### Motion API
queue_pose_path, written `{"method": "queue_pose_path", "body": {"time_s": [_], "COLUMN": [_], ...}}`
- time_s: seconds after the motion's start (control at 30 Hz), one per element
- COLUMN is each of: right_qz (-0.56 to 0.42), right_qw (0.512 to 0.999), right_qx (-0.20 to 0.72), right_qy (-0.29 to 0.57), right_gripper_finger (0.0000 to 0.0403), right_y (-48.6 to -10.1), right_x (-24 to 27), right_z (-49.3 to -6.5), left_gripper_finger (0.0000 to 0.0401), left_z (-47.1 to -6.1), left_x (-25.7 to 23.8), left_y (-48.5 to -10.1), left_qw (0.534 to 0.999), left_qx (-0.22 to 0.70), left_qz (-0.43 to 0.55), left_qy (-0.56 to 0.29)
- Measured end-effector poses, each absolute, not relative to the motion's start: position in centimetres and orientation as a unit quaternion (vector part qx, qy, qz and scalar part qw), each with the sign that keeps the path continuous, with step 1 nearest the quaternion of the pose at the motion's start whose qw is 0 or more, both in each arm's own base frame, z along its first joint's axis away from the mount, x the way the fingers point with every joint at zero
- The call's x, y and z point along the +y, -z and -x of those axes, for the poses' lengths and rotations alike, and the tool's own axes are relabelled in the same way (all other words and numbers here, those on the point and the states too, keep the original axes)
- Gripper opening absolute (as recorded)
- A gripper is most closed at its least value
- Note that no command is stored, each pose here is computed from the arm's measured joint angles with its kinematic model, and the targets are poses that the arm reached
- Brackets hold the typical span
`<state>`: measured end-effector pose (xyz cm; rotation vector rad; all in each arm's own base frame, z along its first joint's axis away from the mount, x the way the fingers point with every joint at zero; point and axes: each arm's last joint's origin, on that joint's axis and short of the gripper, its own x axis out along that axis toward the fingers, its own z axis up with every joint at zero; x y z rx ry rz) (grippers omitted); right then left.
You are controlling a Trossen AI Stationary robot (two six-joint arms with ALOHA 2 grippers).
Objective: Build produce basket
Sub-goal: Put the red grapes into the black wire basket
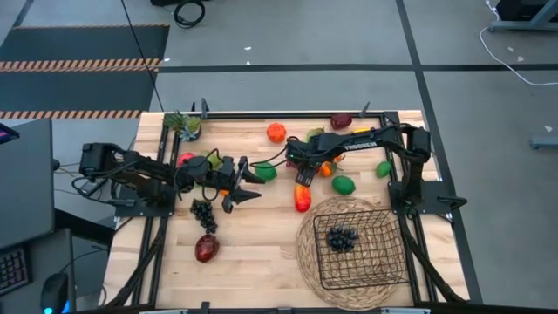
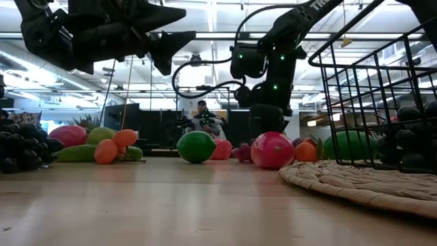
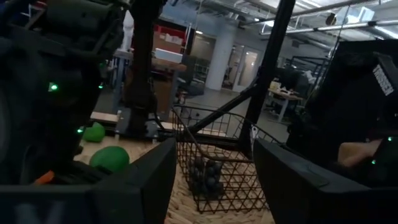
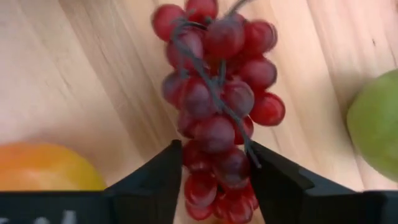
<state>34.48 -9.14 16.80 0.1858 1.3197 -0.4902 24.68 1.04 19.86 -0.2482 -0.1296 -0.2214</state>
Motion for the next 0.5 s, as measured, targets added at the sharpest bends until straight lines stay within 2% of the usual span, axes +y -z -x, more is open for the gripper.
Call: {"method": "queue_pose_path", "body": {"time_s": [0.3, 0.37, 0.5], "right_qz": [-0.059, -0.059, -0.054], "right_qw": [0.758, 0.757, 0.757], "right_qx": [0.597, 0.598, 0.602], "right_qy": [0.257, 0.257, 0.248], "right_gripper_finger": [0.0021, 0.0011, 0.0016], "right_y": [-17.2, -17.7, -19.3], "right_x": [-9.4, -9.4, -9.0], "right_z": [-34.5, -34.6, -35.1], "left_gripper_finger": [0.0196, 0.0193, 0.0190], "left_z": [-24.7, -24.7, -24.8], "left_x": [0.2, 0.2, 0.2], "left_y": [-19.6, -19.6, -19.4], "left_qw": [0.983, 0.983, 0.983], "left_qx": [-0.050, -0.049, -0.039], "left_qz": [0.126, 0.127, 0.133], "left_qy": [0.125, 0.125, 0.124]}}
